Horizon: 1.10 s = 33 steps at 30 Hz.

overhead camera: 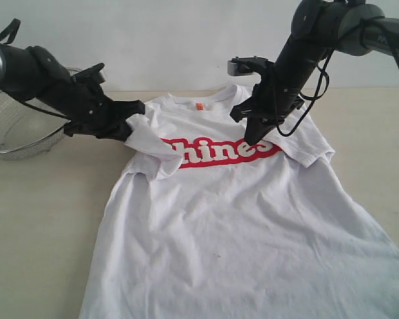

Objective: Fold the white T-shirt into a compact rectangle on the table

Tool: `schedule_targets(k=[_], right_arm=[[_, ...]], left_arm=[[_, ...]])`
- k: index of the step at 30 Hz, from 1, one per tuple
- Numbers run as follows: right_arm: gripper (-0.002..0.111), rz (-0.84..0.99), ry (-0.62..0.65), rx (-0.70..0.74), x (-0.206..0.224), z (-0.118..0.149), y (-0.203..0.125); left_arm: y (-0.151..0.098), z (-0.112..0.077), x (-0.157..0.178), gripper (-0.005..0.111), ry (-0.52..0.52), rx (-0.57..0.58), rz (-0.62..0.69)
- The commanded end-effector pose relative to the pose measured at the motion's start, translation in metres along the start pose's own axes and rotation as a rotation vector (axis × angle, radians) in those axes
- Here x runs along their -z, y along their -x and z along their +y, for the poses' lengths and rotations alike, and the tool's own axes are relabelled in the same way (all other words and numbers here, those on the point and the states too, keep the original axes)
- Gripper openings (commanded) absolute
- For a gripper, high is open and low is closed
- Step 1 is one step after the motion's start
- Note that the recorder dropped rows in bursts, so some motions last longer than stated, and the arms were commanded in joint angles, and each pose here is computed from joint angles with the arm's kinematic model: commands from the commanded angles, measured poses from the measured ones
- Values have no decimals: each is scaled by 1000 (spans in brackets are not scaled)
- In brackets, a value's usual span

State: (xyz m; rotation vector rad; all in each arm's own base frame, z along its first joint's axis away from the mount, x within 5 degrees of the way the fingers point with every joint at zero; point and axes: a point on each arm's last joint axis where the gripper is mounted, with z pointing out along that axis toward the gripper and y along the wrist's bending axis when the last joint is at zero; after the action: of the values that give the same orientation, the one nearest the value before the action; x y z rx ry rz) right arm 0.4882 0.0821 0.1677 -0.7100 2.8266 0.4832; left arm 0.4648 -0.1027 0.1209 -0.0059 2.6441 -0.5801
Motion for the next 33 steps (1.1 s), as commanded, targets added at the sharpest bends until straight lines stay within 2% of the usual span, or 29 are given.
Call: schedule_targets(k=[1, 4, 6, 10, 13, 16, 19, 21, 24, 26, 28, 30, 33], right_arm=[[0, 0, -2, 12, 2, 0, 0], [0, 0, -2, 12, 2, 0, 0], [0, 0, -2, 12, 2, 0, 0], [0, -1, 0, 11, 2, 0, 0], [0, -18, 29, 34, 2, 3, 1], [0, -35, 58, 34, 2, 6, 3], [0, -36, 71, 32, 0, 13, 5], [4, -36, 87, 33, -3, 22, 8], [22, -27, 93, 65, -8, 37, 11], [41, -76, 63, 71, -11, 41, 18], [52, -131, 34, 30, -11, 41, 24], [50, -204, 3, -52, -10, 38, 30], [40, -259, -27, -57, -10, 35, 35]], left_arm=[[11, -50, 1, 5, -91, -148, -76], [12, -82, 0, 5, -159, -233, -102], [11, -95, -3, 5, -189, -261, -89], [9, -103, -2, 5, -213, -295, -45], [16, -96, 14, 5, -185, -331, -58], [26, -86, 37, 5, -97, -386, -64], [30, -71, 59, 5, -27, -405, -19], [29, -63, 69, 5, -26, -399, 33], [24, -50, 73, 5, -38, -390, 132], [15, -43, 72, 5, -50, -376, 204], [4, -39, 68, 5, -63, -368, 271], [-12, -36, 58, 5, -102, -346, 316], [-29, -30, 40, 5, -149, -249, 267]])
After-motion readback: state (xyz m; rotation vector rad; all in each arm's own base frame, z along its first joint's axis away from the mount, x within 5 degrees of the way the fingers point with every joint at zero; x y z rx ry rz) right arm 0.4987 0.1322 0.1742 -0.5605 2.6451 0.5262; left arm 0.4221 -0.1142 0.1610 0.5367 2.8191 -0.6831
